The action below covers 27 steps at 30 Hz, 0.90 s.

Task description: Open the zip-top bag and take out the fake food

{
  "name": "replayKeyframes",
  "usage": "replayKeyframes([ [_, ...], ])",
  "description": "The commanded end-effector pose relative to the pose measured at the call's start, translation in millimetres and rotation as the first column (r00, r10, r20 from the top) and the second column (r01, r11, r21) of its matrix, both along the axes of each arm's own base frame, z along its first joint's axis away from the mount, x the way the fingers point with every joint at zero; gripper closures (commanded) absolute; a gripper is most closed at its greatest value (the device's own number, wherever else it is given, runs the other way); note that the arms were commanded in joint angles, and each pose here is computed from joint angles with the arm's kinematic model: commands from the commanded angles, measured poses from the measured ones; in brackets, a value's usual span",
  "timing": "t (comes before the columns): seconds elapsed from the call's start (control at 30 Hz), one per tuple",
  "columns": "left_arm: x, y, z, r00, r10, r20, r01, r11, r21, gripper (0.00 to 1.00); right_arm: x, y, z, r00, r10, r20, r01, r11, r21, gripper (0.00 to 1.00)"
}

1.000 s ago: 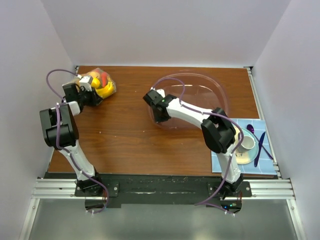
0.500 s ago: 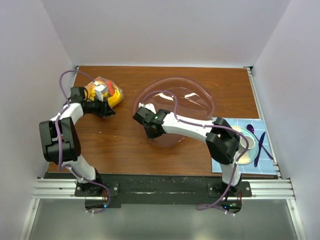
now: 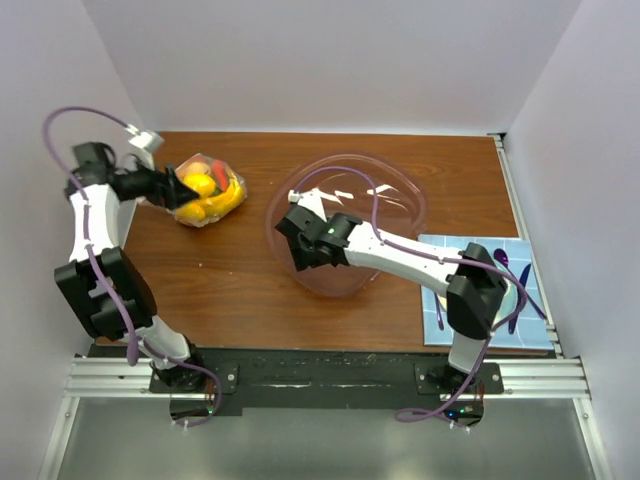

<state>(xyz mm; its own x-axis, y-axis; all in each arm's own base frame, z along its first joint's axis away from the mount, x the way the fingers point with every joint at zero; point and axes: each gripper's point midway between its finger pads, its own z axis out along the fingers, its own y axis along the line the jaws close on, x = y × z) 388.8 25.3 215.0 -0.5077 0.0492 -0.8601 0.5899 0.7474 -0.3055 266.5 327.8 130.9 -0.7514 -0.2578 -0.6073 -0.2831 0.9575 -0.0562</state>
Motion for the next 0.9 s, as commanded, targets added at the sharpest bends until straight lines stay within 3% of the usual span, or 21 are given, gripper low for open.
replayKeyframes([
  [0.0,13,33,34,0.989,0.114,0.088,-0.120,0.991,0.056,0.06,2,-1,20,0.997,-0.035,0.068,0.030,0.997,0.074,0.33],
  [0.13,20,68,-1,0.973,0.216,0.077,-0.224,0.966,0.132,0.07,-4,-6,23,0.996,-0.028,0.088,0.021,0.996,0.085,0.33],
  [0.33,41,100,-58,0.941,0.337,-0.021,-0.332,0.934,0.134,0.09,-7,-9,32,0.987,0.000,0.159,-0.014,0.996,0.090,0.32],
  [0.4,51,109,-69,0.903,0.424,-0.075,-0.417,0.905,0.087,0.09,-7,-8,39,0.983,0.003,0.184,-0.026,0.993,0.117,0.32],
  [0.6,83,136,-66,0.775,0.630,-0.050,-0.632,0.774,-0.027,0.10,-12,-9,33,0.979,0.025,0.201,-0.058,0.986,0.157,0.32],
  [0.73,101,166,-56,0.679,0.734,0.033,-0.733,0.679,-0.037,0.10,-13,-3,30,0.979,0.050,0.199,-0.085,0.982,0.171,0.32],
  [0.87,106,175,-69,0.641,0.768,0.019,-0.767,0.641,-0.036,0.09,-15,3,23,0.981,0.072,0.182,-0.104,0.978,0.178,0.32],
])
